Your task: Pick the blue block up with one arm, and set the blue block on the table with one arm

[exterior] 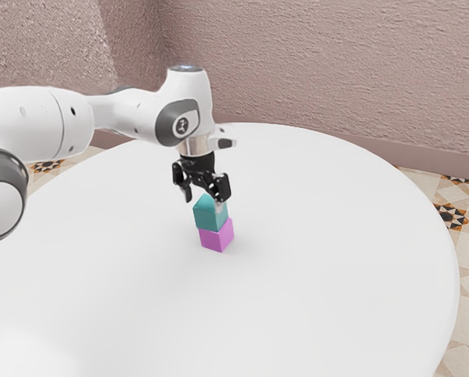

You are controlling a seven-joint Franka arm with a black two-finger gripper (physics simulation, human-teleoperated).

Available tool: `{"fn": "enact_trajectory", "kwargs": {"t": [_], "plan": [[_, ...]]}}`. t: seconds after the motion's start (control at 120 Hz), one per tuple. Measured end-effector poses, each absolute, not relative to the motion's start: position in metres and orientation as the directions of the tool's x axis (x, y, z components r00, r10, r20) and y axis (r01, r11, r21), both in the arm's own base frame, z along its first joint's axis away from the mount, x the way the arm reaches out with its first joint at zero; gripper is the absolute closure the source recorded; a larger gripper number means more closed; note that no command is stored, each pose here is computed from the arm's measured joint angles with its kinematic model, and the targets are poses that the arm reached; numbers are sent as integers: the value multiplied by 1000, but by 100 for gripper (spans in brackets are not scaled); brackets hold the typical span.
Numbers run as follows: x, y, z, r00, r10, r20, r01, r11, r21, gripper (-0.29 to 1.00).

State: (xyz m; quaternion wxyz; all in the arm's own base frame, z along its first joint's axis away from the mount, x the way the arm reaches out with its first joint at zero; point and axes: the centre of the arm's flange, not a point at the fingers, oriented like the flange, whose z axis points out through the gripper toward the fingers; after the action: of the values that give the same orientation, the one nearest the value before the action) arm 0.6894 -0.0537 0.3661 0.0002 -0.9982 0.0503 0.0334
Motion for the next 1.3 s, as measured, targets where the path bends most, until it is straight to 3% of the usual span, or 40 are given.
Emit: {"fn": "enact_trajectory", "kwargs": {"t": [0.875,1.117,1.3], "plan": [[707,-47,328,988,-127,-91,-126,-992,14,0],[709,-47,325,987,-129,-92,-128,-992,16,21],[710,-46,328,988,-129,-83,-128,-992,14,27]]}}
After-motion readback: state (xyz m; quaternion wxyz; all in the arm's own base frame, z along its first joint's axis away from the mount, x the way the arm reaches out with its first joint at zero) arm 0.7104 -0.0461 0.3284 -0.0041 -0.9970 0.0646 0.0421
